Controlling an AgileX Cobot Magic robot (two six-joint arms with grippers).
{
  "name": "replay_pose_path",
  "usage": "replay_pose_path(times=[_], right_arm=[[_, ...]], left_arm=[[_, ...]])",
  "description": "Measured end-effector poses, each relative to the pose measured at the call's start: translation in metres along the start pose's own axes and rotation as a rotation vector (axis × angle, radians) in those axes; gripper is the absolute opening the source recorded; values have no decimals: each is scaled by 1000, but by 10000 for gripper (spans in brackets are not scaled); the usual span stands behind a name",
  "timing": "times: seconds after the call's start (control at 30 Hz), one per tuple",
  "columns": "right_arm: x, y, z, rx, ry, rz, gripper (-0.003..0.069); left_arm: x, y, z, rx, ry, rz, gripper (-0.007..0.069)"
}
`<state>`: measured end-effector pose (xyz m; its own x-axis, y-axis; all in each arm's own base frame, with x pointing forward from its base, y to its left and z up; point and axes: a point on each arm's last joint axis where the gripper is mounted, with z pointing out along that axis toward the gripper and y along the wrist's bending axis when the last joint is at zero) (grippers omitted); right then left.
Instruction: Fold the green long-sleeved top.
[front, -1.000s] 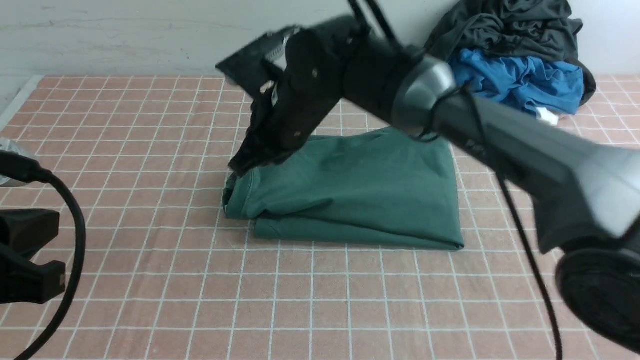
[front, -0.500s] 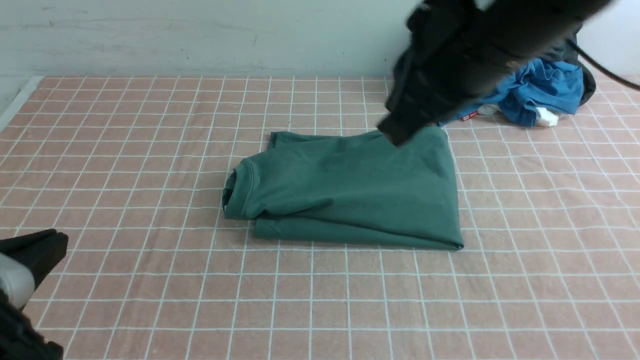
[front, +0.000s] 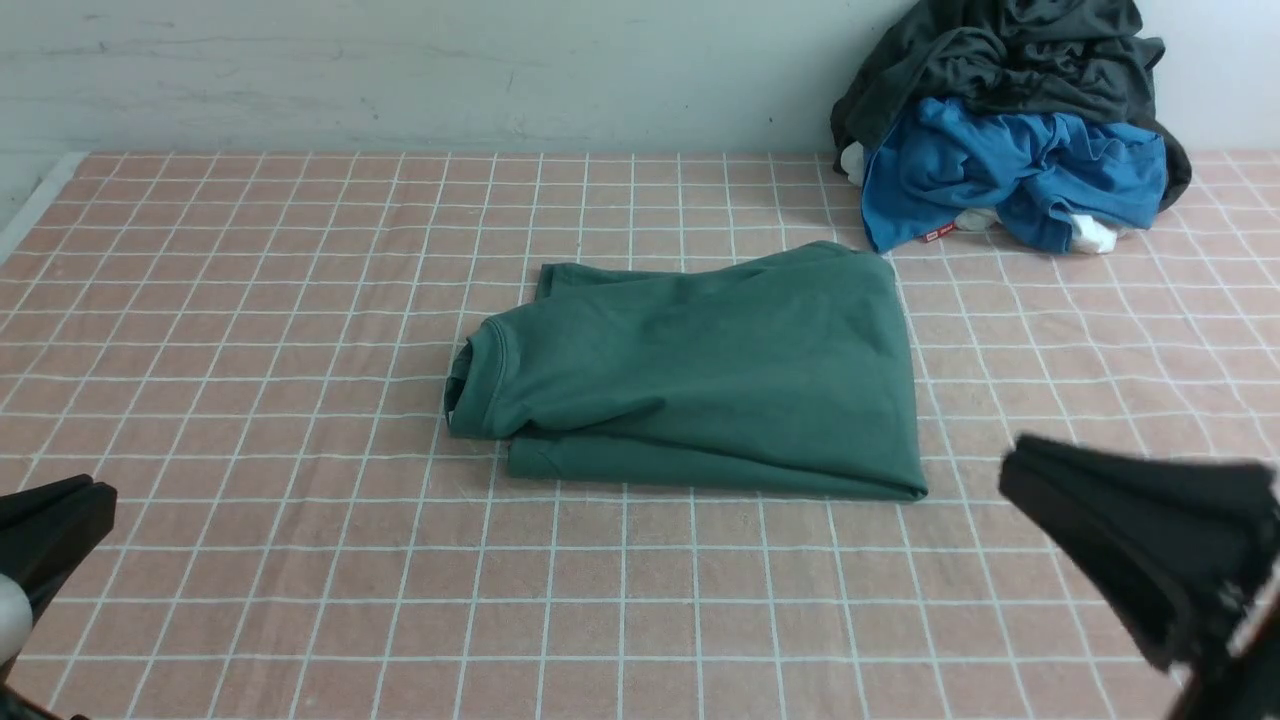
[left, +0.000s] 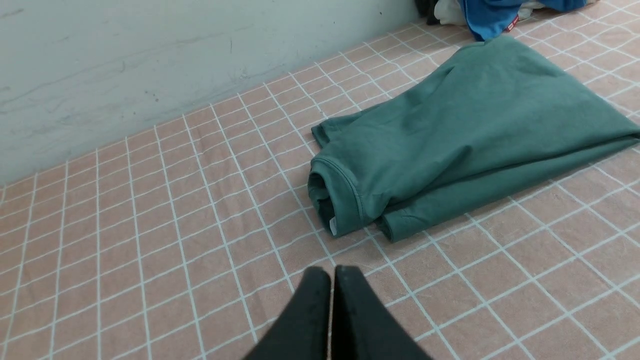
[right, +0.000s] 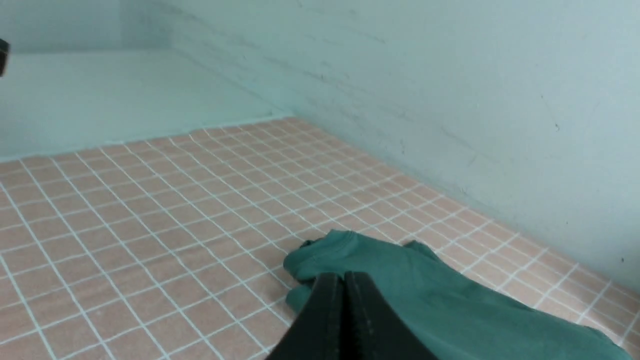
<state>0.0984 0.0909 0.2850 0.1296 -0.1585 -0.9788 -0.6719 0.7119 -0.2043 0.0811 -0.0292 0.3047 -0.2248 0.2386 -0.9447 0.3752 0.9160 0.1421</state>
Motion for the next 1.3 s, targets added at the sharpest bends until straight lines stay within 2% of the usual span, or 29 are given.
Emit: replay_pose_path(times=[0.13, 0.3, 0.43, 0.57, 0.67, 0.8, 0.93, 0.97, 1.0, 1.1, 1.3], right_arm=[[40, 10, -25, -4, -34, 2, -14], [82, 19, -41, -18, 54, 9, -14], [103, 20, -46, -19, 262, 89, -14], [111, 22, -54, -3, 358, 205, -14], [111, 18, -61, 60, 333, 262, -14], [109, 6, -76, 280, 243, 337, -14], [107, -6, -85, 532, 192, 339, -14], [107, -6, -85, 542, 192, 340, -14], [109, -10, -88, 618, 200, 342, -14], [109, -12, -90, 678, 203, 350, -14], [109, -13, -90, 685, 207, 340, -14]], left_arm=[[0, 0, 0, 0, 0, 0, -7], [0, 0, 0, 0, 0, 0, -7], [0, 0, 0, 0, 0, -1, -7], [1, 0, 0, 2, 5, -1, -7], [2, -1, 0, 6, 16, 0, -7], [2, -1, 0, 9, 23, -1, -7], [2, -1, 0, 10, 24, -1, -7], [2, -1, 0, 10, 24, -1, -7], [3, -1, 0, 10, 25, 0, -7], [3, -1, 0, 10, 28, 0, -7], [3, -1, 0, 10, 28, 0, -7]])
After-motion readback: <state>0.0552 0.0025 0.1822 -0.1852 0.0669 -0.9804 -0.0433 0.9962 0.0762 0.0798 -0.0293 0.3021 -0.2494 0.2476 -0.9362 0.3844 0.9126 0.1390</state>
